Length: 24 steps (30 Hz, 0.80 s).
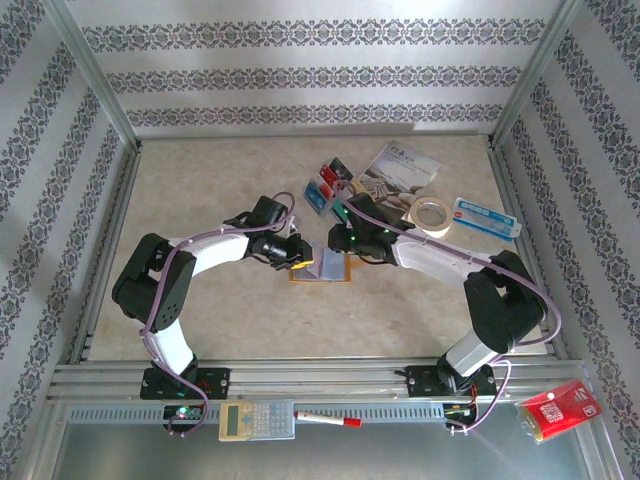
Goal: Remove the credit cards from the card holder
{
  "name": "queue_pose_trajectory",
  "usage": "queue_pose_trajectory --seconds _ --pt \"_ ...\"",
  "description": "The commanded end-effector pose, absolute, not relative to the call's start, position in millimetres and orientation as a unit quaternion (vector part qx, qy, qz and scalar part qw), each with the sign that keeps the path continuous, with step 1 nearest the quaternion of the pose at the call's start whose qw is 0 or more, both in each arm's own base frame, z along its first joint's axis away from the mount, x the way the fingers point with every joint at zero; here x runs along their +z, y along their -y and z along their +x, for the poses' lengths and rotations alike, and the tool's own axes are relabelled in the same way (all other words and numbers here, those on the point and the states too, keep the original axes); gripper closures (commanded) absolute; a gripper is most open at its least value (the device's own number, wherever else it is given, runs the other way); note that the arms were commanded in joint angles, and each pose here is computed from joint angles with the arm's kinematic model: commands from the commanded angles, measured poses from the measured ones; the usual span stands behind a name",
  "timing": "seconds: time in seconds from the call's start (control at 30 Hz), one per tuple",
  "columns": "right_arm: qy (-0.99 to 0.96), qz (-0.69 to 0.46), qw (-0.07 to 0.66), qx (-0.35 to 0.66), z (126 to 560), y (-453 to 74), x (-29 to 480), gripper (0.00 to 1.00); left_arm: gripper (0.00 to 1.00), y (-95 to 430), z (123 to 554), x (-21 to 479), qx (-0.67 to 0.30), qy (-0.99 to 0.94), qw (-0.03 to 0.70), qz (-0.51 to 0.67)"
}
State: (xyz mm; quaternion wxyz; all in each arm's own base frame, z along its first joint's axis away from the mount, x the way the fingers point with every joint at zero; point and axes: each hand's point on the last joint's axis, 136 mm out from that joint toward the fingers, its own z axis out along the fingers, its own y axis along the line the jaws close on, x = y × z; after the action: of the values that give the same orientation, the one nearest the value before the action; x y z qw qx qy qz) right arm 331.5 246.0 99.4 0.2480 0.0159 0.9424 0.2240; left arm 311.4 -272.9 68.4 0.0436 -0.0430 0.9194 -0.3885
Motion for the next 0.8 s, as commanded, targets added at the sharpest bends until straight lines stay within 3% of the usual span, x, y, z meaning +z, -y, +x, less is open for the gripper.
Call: queue_pose_trajectory --seconds 0.0,0.57,0.77 --pt "-0.932 0.05 0.276 0.228 336.4 -233.1 105.1 0.69 0.78 293.7 320.1 92.0 -0.421 -0.904 0.063 -0.022" --pt "-0.922 0.085 0.301 0.226 347.6 -214.2 112.4 0.68 0.74 316.5 322.8 79.1 -0.435 -0.899 0.047 -0.016" --pt "-0.921 0.089 0.306 0.225 347.4 -207.3 115.0 0.68 0.67 329.6 319.8 87.0 -0.459 -0.888 0.038 0.004"
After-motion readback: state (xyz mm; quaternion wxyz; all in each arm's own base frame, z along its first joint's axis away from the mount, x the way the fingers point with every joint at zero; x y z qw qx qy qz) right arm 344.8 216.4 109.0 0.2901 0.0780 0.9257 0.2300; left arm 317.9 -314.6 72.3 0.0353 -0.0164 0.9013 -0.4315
